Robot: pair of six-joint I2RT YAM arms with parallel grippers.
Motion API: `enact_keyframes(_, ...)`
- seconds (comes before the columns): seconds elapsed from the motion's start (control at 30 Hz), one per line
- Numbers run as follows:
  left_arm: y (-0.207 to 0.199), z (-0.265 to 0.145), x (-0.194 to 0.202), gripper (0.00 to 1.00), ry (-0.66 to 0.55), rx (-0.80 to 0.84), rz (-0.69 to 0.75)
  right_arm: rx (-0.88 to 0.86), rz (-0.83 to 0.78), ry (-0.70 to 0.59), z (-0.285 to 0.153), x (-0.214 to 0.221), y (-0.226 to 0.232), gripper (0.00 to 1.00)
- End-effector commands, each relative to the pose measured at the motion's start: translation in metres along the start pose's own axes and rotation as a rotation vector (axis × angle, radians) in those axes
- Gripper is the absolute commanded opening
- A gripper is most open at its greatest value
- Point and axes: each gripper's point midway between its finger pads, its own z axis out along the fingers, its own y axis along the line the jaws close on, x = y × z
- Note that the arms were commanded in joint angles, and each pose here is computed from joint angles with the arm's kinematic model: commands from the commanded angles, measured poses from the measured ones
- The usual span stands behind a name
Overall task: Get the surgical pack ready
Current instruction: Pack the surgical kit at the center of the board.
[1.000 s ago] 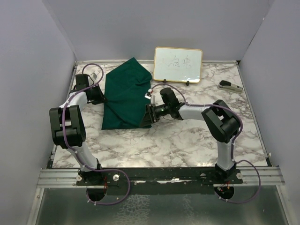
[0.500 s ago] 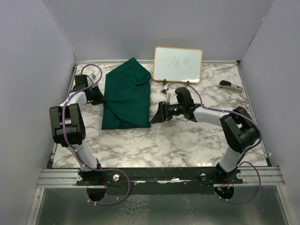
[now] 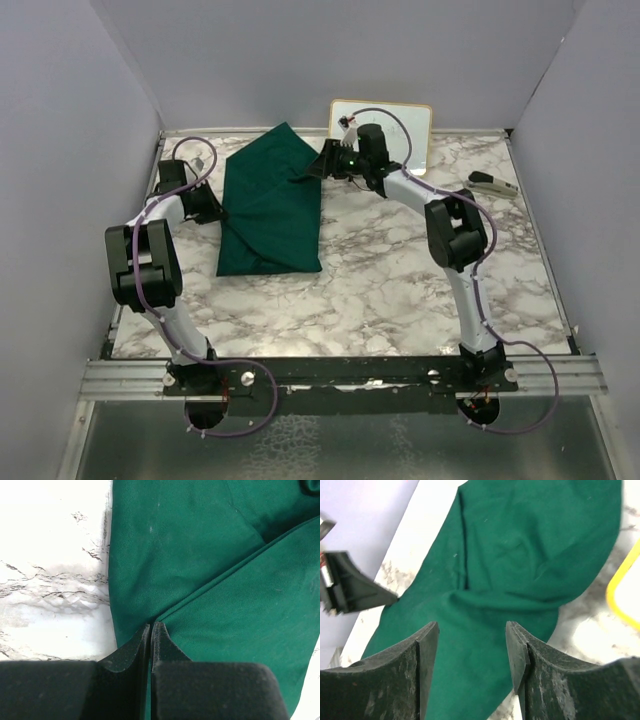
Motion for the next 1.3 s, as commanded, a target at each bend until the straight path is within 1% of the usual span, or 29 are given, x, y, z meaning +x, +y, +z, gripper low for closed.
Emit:
enact_keyframes(0.0, 0.01, 0.008, 0.018, 0.0, 0.058, -0.007, -0.026, 0.153, 0.089, -0.029, 0.028, -0.004, -0.041, 0.54)
enact_keyframes(0.07, 0.009, 0.007, 0.018, 0.0, 0.057, -0.004, -0.025, 0.163, 0.093, -0.017, 0.034, -0.003, -0.046, 0.51)
enact_keyframes(0.13, 0.008, 0.007, 0.018, 0.0, 0.055, 0.001, -0.021, 0.151, 0.092, -0.008, 0.035, 0.002, -0.045, 0.51)
enact_keyframes(0.27, 0.007, 0.006, 0.017, 0.0, 0.049, -0.004, -0.017, 0.167, 0.06, 0.007, 0.028, 0.009, -0.043, 0.54)
enact_keyframes(0.43, 0.004, 0.006, 0.017, 0.0, 0.052, 0.008, -0.019, 0.145, 0.079, 0.02, 0.021, 0.02, -0.038, 0.55)
enact_keyframes(0.5, 0.004, 0.006, 0.017, 0.0, 0.051, 0.01, -0.018, 0.113, 0.1, 0.014, 0.027, 0.024, -0.036, 0.55)
enact_keyframes(0.6, 0.003, 0.005, 0.016, 0.0, 0.046, 0.008, -0.014, 0.094, 0.108, 0.017, 0.037, 0.024, -0.037, 0.51)
enact_keyframes(0.77, 0.003, 0.004, 0.015, 0.0, 0.043, 0.011, -0.013, 0.139, 0.118, -0.018, 0.052, 0.026, -0.053, 0.46)
enact_keyframes(0.9, 0.002, 0.005, 0.016, 0.0, 0.045, 0.012, -0.013, 0.16, 0.085, -0.068, 0.066, 0.016, -0.064, 0.41)
enact_keyframes(1.03, 0.004, 0.005, 0.017, 0.0, 0.045, 0.003, -0.014, 0.189, 0.028, -0.14, 0.076, -0.003, -0.074, 0.37)
enact_keyframes(1.13, 0.005, 0.005, 0.018, 0.0, 0.045, -0.004, -0.012, 0.242, -0.018, -0.205, 0.077, -0.018, -0.086, 0.37)
enact_keyframes(1.27, 0.006, 0.006, 0.02, 0.0, 0.049, -0.004, -0.015, 0.223, -0.116, -0.287, 0.082, -0.039, -0.085, 0.39)
